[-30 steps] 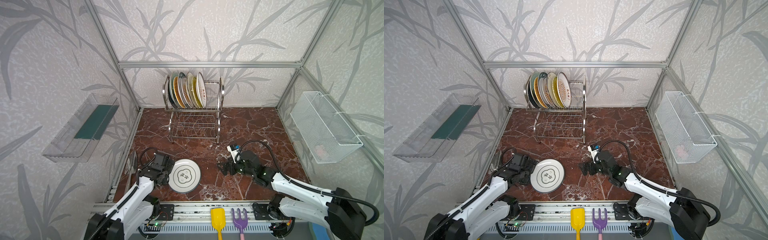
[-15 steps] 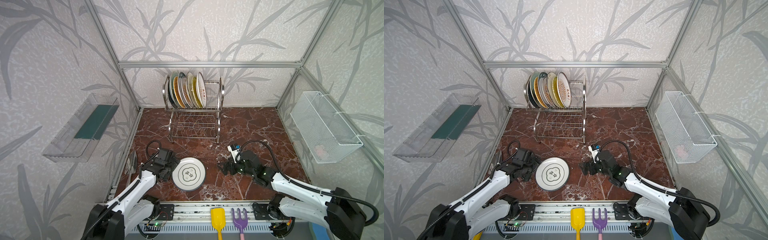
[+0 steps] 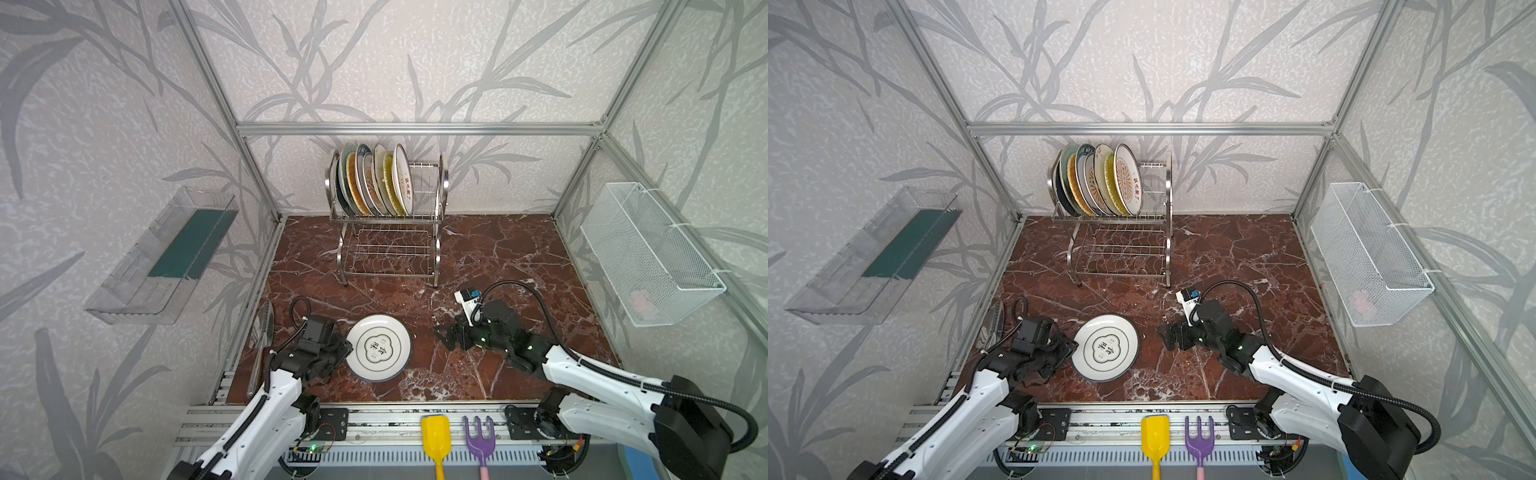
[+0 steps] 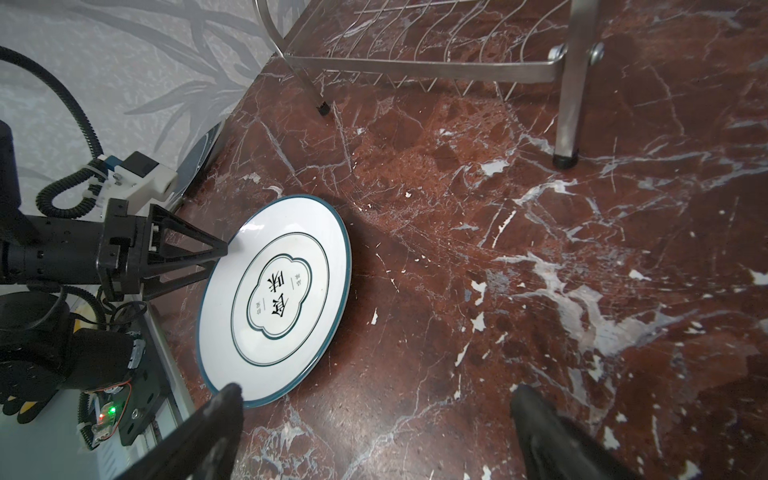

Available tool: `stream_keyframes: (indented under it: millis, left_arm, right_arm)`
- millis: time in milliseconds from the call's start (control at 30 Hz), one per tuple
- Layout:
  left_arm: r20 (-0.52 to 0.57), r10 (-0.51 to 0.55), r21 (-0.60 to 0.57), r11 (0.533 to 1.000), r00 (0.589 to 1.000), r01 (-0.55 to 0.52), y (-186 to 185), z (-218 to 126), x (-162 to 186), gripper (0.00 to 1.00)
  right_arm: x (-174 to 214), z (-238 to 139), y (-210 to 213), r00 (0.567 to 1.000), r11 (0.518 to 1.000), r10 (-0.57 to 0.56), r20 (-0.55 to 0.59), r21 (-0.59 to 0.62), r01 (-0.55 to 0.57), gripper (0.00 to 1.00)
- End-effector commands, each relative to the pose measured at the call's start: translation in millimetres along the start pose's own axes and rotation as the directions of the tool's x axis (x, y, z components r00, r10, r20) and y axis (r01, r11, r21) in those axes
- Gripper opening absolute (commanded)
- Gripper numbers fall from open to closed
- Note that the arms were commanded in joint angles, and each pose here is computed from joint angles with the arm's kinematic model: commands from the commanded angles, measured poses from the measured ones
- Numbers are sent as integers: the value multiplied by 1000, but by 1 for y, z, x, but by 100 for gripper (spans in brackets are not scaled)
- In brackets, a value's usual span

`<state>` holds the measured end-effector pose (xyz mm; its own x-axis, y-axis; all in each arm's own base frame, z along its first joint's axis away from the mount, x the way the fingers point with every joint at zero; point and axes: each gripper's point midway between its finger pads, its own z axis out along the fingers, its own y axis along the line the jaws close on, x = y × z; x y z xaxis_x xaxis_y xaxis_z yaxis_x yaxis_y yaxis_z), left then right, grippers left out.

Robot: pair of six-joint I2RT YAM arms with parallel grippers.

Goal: Load the plates into the dish rack
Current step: 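Grasp the emblem plate's rim with the left gripper and tilt it up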

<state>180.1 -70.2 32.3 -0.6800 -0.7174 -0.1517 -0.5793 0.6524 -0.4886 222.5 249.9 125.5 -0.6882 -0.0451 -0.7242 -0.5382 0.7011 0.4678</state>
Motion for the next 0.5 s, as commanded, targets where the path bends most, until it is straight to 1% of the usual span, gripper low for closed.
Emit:
stream_keyframes:
  millis: [0, 67, 133, 233, 367, 467]
  left_arm:
    - [-27, 12, 28, 1000, 1000, -12, 2, 1, 7, 53]
    - [-38, 15, 37, 999, 999, -13, 3, 3, 11, 47]
    - [-57, 22, 47, 999, 998, -19, 3, 6, 15, 46]
    - [-82, 25, 95, 995, 996, -18, -1, 12, 21, 43]
    - [-93, 48, 108, 993, 994, -38, -1, 12, 24, 43]
    - [-108, 48, 151, 988, 993, -32, -6, 15, 27, 43]
  right_arm:
    - [-5, -3, 7, 1000, 999, -3, 28, -37, 4, 99]
    - [-6, -2, 7, 1000, 999, -1, 27, -40, 3, 99]
    - [-5, -2, 7, 1000, 999, -1, 24, -41, 2, 99]
    - [-5, -2, 8, 1000, 999, 1, 24, -45, 1, 99]
    - [-5, -2, 8, 1000, 999, -1, 26, -45, 2, 99]
    - [-6, -2, 8, 1000, 999, 0, 27, -45, 1, 99]
